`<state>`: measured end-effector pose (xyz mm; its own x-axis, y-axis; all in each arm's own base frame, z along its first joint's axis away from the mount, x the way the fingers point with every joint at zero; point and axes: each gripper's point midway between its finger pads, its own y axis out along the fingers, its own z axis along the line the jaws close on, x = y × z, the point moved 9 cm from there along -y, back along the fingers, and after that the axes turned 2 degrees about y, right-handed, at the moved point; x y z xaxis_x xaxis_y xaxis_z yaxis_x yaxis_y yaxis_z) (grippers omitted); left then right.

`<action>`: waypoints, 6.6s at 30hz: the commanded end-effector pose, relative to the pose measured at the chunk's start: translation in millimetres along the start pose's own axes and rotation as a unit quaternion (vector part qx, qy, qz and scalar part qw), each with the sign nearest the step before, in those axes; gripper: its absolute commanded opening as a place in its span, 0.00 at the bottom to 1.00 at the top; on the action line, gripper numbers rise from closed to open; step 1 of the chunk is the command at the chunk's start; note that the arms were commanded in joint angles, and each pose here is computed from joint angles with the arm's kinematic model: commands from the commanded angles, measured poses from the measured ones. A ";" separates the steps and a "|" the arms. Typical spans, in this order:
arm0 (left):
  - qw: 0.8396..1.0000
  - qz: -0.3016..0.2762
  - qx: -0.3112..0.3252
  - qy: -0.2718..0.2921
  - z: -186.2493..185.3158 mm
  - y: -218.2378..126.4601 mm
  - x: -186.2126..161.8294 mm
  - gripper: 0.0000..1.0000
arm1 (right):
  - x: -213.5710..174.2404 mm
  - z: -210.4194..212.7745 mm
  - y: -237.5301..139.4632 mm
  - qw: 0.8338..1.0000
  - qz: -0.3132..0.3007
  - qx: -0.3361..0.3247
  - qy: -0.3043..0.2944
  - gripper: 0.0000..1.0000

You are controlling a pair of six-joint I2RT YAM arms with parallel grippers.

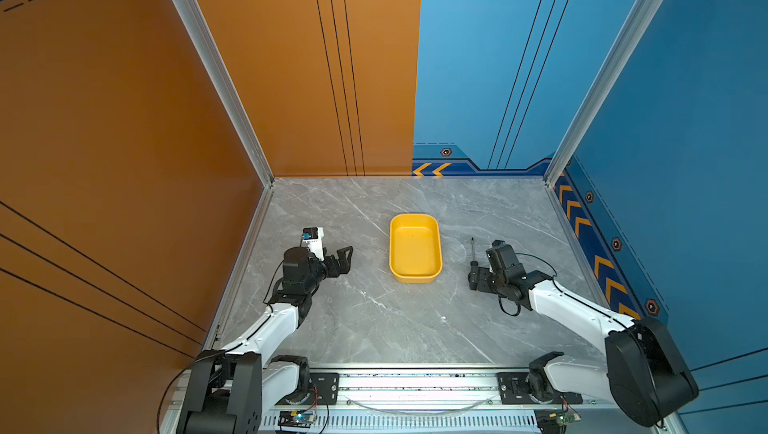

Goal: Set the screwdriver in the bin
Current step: 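Move the right gripper down over the black-and-orange screwdriver handle, then close the right gripper on the screwdriver handle, then lift the screwdriver with the right gripper and carry it over the yellow bin, then lower the screwdriver into the yellow bin with the right gripper, then open the right gripper and release the screwdriver in the bin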

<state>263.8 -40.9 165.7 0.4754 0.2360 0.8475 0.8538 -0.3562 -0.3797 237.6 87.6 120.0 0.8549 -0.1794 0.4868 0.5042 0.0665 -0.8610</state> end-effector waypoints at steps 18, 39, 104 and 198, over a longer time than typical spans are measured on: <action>1.000 0.016 -0.015 -0.002 -4.0 7.2 3.6 0.98 | 25.0 33.8 31.3 0.999 -0.003 -0.026 -0.028 0.57; 1.000 0.017 -0.010 0.002 -3.5 6.7 4.0 0.98 | 15.3 31.8 37.4 0.996 0.016 -0.066 -0.049 0.21; 0.999 0.032 -0.013 -0.004 -1.5 13.6 1.5 0.98 | 43.4 201.2 20.5 0.995 -0.072 0.014 -0.068 0.00; 0.999 0.035 -0.018 -0.004 -2.3 14.6 1.5 0.98 | 60.8 169.6 -46.6 0.991 -0.023 -0.013 -0.130 0.63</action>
<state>273.0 -44.3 154.0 0.5429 0.2304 0.8076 0.8152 -0.3754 -0.4410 295.1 259.8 205.4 0.8194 0.0336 0.5723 0.5701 0.0577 -0.8196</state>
